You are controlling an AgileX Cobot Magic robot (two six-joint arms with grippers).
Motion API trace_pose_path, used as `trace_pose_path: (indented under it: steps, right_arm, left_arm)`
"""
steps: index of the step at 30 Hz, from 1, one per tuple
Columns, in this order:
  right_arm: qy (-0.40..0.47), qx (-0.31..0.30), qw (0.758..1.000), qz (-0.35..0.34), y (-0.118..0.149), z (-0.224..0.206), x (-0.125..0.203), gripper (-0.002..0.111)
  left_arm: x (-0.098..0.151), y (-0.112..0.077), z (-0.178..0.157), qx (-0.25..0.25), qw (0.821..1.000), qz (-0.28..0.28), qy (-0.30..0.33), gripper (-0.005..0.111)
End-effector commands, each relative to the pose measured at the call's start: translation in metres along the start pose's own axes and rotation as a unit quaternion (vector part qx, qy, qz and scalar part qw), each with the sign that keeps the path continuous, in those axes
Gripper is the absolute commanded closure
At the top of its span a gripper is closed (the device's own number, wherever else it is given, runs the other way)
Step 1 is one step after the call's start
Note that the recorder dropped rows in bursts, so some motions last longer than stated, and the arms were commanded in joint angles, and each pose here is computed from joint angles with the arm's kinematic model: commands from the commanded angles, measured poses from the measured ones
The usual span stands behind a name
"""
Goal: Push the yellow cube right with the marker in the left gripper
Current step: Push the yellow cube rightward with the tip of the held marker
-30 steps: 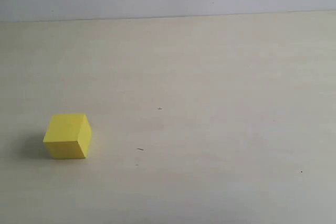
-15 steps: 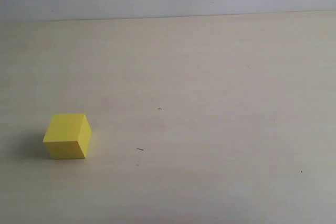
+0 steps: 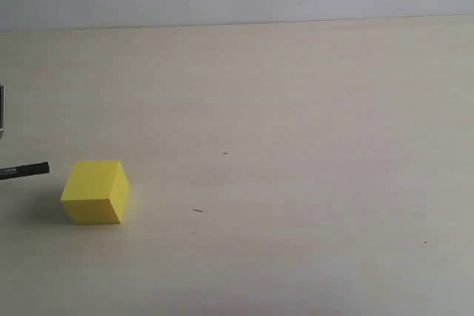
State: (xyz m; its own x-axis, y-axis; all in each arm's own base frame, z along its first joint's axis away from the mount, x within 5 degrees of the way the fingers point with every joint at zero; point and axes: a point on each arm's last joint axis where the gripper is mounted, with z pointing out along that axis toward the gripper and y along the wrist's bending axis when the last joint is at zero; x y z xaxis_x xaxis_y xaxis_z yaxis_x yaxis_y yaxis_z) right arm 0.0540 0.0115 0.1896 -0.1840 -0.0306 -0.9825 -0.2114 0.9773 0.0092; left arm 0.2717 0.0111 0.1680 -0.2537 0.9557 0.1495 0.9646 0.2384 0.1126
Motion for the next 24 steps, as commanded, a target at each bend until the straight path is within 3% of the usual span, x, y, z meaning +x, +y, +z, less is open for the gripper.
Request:
trace_pose_path:
  steps: [1, 4, 10, 16, 18, 24]
  right_arm:
    - [-0.003, 0.004, 1.000, -0.001, 0.000, 0.000, 0.001, 0.108]
    - [-0.003, 0.004, 1.000, -0.001, 0.000, 0.000, 0.001, 0.108]
    - [-0.003, 0.004, 1.000, -0.001, 0.000, 0.000, 0.001, 0.108]
    - [-0.003, 0.004, 1.000, -0.001, 0.000, 0.000, 0.001, 0.108]
    - [-0.003, 0.004, 1.000, -0.001, 0.000, 0.000, 0.001, 0.108]
    - [-0.003, 0.004, 1.000, -0.001, 0.000, 0.000, 0.001, 0.108]
  left_arm:
    - [0.002, -0.001, 0.011, -0.024, 0.993, 0.111, -0.006, 0.107]
    - [0.001, -0.005, 0.019, -0.041, 0.992, 0.120, -0.014, 0.107]
    - [-0.005, -0.009, 0.019, -0.025, 0.995, 0.090, -0.045, 0.107]
    - [-0.061, -0.029, 0.008, -0.030, 0.981, 0.179, -0.076, 0.107]
    - [-0.075, -0.032, 0.003, -0.037, 0.980, 0.178, -0.082, 0.107]
    - [-0.057, -0.031, 0.005, -0.003, 0.991, 0.129, -0.035, 0.107]
